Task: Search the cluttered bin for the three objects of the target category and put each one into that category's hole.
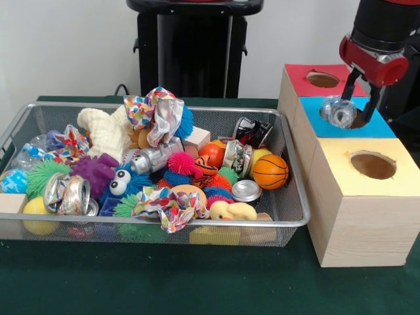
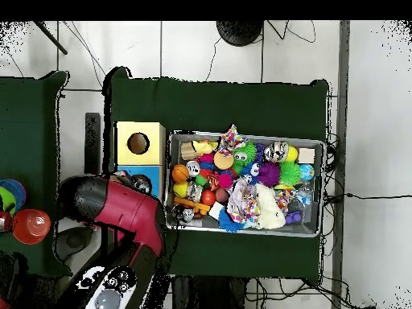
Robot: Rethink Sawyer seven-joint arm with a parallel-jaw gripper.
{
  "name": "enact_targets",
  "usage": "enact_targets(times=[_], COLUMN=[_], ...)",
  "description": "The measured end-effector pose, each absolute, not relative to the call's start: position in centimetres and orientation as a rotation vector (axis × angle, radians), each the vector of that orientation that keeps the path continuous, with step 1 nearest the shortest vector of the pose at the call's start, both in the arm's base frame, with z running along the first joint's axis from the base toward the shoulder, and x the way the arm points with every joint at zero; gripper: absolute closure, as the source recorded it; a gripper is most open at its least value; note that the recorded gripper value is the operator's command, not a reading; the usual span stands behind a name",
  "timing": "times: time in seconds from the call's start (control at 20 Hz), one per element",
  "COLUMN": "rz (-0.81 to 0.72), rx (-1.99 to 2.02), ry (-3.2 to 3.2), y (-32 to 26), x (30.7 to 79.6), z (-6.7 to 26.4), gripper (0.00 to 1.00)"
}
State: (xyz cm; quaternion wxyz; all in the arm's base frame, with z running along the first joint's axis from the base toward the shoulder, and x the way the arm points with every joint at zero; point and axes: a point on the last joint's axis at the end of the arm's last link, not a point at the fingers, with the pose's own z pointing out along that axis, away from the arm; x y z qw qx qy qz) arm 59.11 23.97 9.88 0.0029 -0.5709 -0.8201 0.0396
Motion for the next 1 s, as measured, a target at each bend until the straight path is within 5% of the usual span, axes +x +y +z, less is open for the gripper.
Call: enact_targets(times=[0.55,1.0], rz=[0.120,0.085], rx=[-1.787,-1.770], ry=[-2.583,-2.512], y=[24.4,24.6], x=[59.0,59.0], z=[10.5,14.6], gripper=[0.00,0.00])
